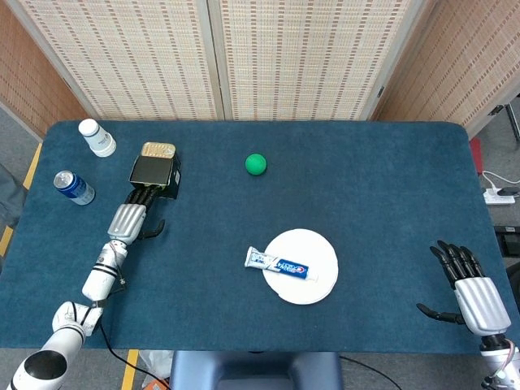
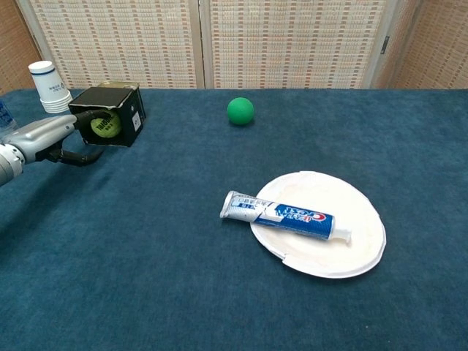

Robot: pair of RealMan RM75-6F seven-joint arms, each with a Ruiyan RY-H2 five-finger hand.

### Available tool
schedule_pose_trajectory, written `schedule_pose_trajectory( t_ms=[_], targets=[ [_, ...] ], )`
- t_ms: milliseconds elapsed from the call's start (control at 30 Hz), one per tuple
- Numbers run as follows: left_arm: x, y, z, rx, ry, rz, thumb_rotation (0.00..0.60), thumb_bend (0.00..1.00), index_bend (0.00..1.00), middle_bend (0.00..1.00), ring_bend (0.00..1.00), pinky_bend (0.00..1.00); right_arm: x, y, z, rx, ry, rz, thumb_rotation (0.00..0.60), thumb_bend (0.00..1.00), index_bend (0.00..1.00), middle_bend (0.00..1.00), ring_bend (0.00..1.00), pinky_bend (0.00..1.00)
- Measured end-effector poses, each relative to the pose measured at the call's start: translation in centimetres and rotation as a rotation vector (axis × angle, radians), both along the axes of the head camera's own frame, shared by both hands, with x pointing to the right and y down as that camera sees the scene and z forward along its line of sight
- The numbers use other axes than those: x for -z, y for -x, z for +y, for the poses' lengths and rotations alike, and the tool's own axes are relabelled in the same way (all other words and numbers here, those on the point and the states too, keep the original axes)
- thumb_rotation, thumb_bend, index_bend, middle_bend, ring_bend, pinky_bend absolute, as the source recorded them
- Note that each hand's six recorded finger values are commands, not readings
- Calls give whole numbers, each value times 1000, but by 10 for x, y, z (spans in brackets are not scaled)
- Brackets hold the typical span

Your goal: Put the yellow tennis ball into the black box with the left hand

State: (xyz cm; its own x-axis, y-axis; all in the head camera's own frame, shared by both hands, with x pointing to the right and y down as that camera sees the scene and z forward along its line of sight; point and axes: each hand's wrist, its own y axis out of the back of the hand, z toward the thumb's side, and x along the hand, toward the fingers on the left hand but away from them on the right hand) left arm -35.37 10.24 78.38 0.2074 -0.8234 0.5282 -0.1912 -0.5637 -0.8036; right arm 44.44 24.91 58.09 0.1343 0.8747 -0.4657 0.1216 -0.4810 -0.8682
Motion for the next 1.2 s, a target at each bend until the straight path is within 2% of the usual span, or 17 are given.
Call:
schedule_pose_trajectory(
  t_ms=[667, 1000, 1200],
  targets=[
    [-9, 6, 5, -14, 52, -54, 252, 380, 35, 0, 0, 0, 3, -2, 1, -3, -8, -7, 600, 0, 19, 0, 0, 0],
    [-3, 9, 4, -20, 30, -51, 248, 381, 44, 0, 0, 0, 4, -3, 0, -5, -9, -12, 600, 0, 19, 0, 0, 0],
    [5, 23, 12, -8, 7, -49, 247, 381, 59, 0, 0, 0, 4, -3, -1, -4, -9, -16, 600, 0, 20, 0, 0, 0]
  ],
)
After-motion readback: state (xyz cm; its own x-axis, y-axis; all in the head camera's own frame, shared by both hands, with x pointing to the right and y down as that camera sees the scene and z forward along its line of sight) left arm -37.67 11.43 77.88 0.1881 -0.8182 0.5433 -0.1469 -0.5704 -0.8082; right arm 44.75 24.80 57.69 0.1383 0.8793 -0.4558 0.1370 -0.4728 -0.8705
